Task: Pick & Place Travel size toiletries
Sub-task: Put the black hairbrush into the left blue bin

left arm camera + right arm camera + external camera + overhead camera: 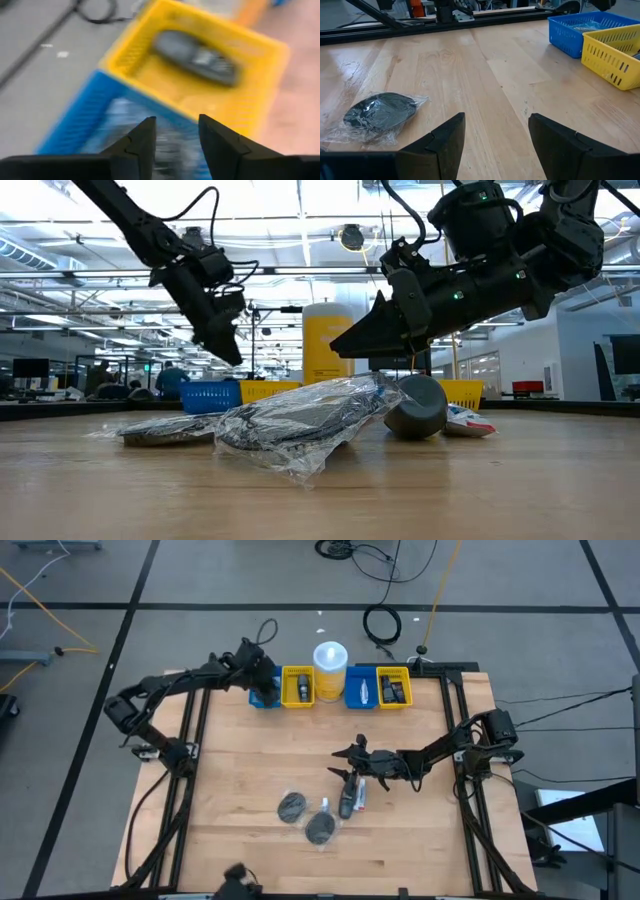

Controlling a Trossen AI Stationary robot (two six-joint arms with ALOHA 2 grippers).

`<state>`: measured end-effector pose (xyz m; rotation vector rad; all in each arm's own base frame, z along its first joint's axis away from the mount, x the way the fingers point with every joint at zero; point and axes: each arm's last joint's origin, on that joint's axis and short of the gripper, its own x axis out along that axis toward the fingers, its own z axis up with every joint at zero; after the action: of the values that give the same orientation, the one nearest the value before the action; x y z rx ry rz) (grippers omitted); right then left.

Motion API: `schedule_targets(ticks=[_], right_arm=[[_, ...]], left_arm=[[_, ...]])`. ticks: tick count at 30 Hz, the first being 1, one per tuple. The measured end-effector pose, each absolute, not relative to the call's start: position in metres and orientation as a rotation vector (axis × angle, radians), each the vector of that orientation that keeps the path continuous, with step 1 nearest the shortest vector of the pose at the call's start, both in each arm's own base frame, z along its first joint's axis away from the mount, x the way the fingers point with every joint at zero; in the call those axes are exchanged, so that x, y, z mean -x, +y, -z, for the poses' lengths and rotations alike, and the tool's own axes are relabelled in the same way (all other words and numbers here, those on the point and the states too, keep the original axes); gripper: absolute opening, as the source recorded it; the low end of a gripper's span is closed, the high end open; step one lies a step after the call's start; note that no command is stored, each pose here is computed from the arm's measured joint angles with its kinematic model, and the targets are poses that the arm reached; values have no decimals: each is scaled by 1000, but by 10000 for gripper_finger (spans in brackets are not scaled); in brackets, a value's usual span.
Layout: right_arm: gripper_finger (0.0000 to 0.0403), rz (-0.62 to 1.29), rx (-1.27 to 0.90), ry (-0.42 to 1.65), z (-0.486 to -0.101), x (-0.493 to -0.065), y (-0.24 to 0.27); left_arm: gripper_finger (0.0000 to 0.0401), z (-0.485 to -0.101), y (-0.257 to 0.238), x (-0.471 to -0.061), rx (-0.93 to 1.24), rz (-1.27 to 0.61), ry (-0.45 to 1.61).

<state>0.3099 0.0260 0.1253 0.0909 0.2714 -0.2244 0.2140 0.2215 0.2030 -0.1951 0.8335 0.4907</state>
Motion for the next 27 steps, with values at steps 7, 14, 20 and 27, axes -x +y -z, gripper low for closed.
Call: schedule_targets(ticks=[7, 14, 20, 27], right_arm=[[210, 225, -92, 271, -125, -310, 26], [210, 225, -92, 271, -125, -310, 26], [210, 224, -92, 271, -125, -310, 26], [210, 226, -106, 269, -125, -310, 26]], left_arm=[[106, -195, 166, -258, 207, -229, 751], [93, -172, 82, -287, 144, -91, 584], [93, -157, 22, -286, 153, -81, 492], [93, -152, -27, -282, 196, 74, 532]])
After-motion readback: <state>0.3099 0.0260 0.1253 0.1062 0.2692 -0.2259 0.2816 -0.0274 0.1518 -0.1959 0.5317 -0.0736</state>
